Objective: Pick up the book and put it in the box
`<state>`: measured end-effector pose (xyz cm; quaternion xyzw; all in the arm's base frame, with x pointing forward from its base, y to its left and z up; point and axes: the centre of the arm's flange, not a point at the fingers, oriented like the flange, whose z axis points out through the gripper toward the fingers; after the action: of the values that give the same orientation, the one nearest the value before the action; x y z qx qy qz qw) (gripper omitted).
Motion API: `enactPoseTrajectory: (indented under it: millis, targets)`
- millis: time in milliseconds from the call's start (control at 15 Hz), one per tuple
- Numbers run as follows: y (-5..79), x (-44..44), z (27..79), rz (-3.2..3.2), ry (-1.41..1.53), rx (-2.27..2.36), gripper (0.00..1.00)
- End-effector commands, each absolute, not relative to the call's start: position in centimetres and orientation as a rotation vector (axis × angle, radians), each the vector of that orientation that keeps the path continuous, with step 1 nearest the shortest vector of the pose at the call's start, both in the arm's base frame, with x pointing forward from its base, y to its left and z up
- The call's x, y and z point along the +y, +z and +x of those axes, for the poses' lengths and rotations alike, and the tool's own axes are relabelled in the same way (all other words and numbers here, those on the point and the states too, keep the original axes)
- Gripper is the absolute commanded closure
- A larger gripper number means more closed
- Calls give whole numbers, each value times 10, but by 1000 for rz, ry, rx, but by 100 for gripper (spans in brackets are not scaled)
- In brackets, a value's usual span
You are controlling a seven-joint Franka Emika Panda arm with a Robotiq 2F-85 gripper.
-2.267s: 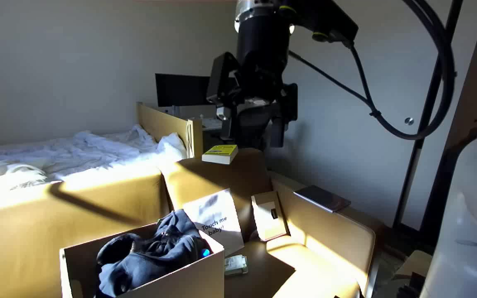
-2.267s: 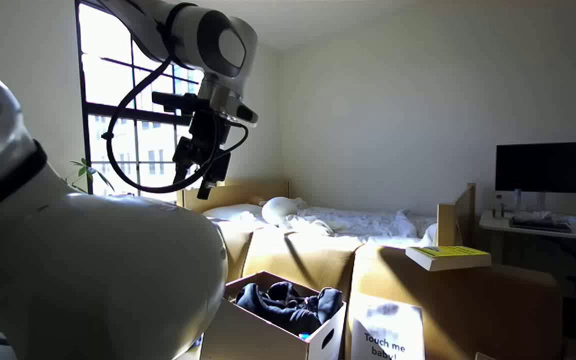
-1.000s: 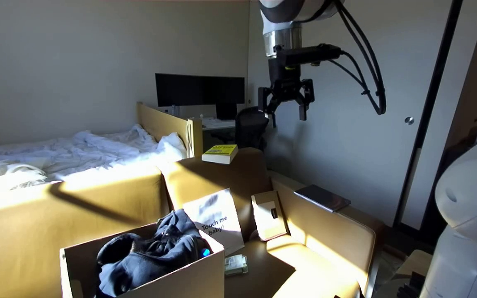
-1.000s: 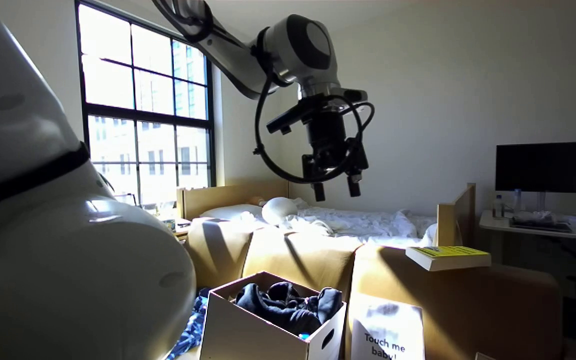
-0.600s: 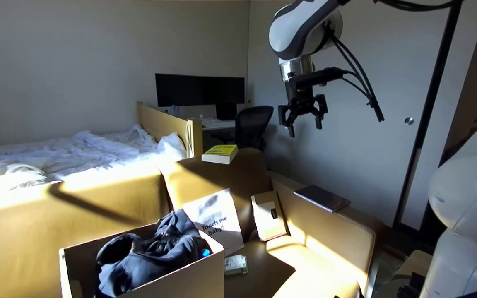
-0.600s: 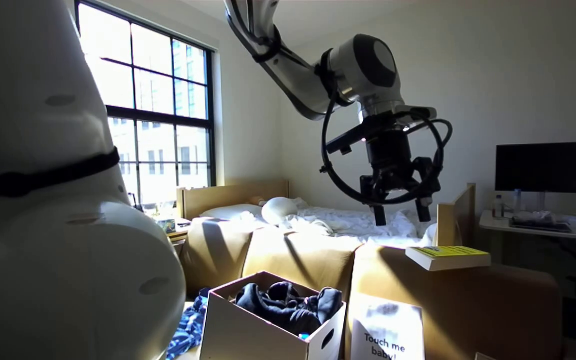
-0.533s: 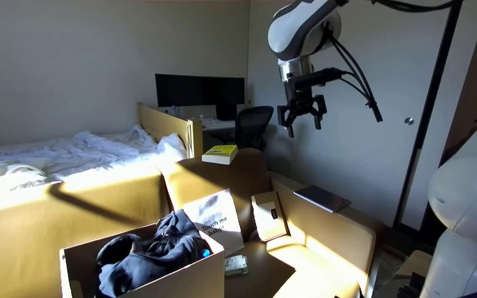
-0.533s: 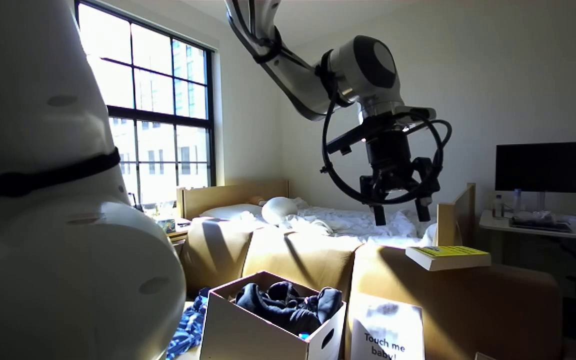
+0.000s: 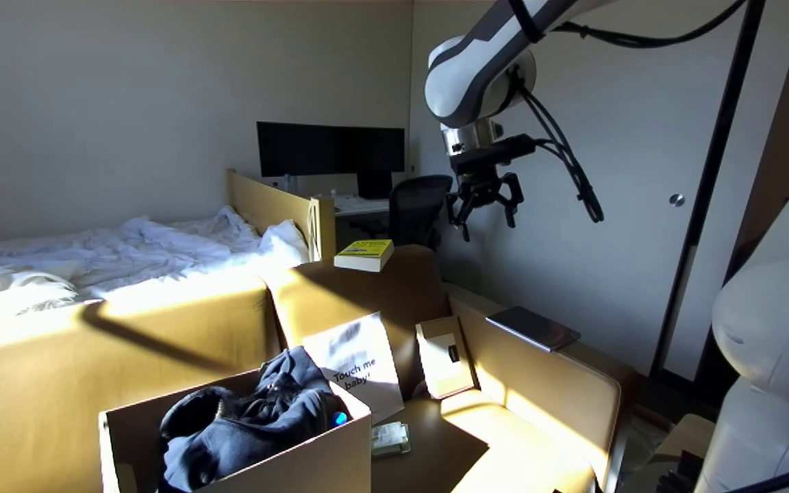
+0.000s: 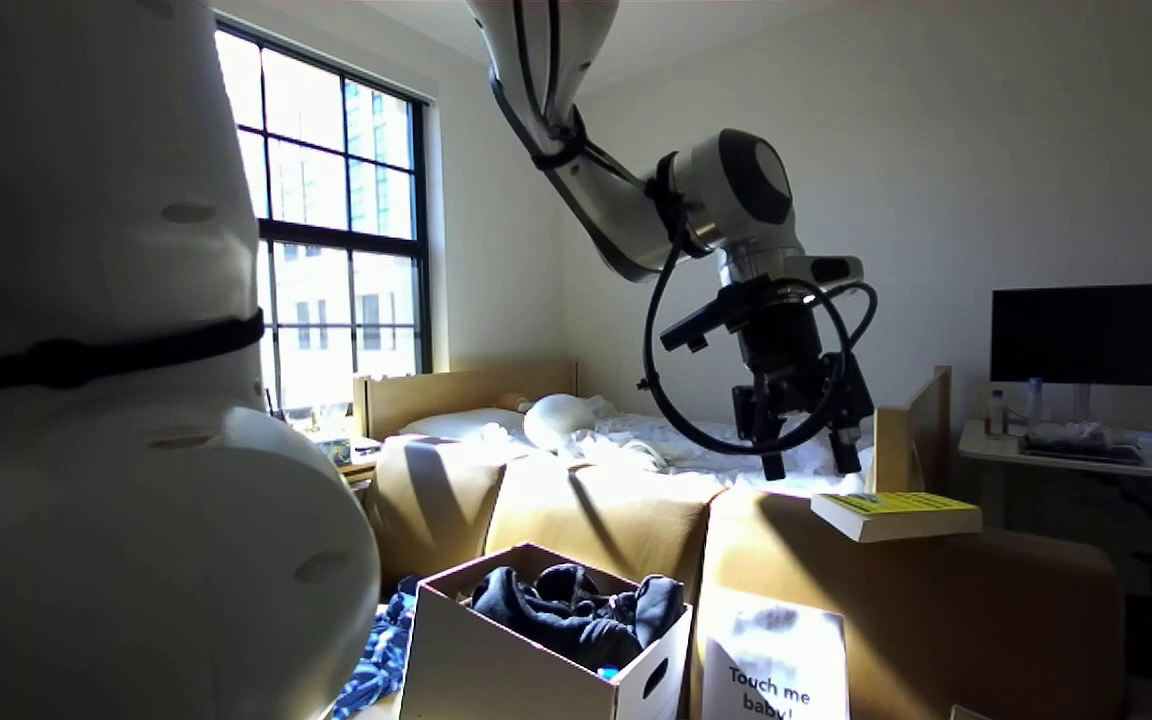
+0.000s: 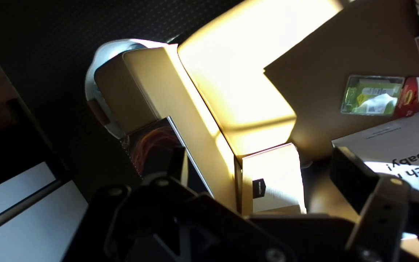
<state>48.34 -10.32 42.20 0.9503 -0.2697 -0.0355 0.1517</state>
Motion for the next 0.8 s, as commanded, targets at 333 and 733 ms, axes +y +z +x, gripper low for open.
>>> enactPoseTrajectory:
  millis: [333, 733]
  targets:
    - [299, -172, 615, 2341, -224, -883, 0]
    - [255, -202, 604, 2195, -357, -814, 0]
